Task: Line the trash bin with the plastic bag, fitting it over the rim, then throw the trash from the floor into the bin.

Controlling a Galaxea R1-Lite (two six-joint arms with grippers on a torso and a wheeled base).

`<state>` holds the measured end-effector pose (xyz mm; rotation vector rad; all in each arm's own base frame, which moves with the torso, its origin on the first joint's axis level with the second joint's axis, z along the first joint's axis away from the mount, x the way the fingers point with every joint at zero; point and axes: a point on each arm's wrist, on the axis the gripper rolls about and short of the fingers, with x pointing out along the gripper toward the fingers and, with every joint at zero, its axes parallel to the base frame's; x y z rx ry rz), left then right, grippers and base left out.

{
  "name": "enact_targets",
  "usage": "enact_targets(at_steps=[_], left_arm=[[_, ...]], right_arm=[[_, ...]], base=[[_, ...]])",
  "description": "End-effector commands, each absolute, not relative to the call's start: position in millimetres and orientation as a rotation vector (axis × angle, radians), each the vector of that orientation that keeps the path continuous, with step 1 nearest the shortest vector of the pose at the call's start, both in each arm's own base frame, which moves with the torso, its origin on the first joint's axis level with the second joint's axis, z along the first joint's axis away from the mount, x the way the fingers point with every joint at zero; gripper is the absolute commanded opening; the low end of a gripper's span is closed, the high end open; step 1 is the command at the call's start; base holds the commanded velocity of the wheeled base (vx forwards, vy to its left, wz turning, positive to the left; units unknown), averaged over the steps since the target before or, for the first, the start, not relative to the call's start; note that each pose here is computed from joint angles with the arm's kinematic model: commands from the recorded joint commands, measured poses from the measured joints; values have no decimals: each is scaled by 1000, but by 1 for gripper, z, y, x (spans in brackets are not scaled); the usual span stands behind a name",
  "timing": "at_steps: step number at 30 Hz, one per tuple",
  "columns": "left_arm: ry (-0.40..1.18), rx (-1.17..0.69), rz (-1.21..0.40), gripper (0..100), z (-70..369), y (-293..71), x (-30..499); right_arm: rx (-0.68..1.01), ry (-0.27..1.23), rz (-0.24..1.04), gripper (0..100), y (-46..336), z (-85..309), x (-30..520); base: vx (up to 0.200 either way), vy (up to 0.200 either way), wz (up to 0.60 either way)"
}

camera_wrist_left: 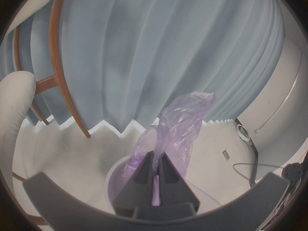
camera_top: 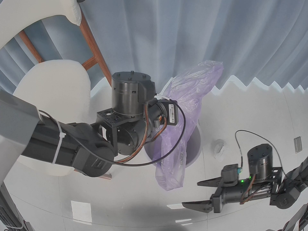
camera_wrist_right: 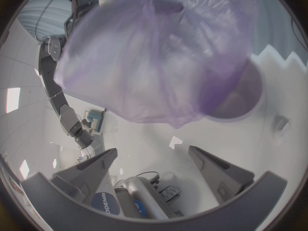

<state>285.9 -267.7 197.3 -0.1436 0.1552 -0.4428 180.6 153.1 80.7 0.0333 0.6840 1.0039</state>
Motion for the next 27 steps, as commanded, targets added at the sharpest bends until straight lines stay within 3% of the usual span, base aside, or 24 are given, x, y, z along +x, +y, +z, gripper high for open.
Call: enact_targets(at_steps=[1,2,10,15,27], left_arm=[[172,-134,-438,0,187,-272,289],[171,-135,-438,0,188,-272,289],[164,-139,-437,0,189,-272,289],[161,-141,-431,0,191,-269,289],[180,-129,-424,0,188,-260,283]], right_arm=[[20,776,1080,100,196,40,188],[29,785,1093,0,201,39,185],[133,832,1101,0,227,32,177],[292,659,899,0,240,22,211],[423,336,749,0,216,47,293]], base=[[0,0,0],[0,0,0],[0,0,0],[0,0,0],[0,0,0]])
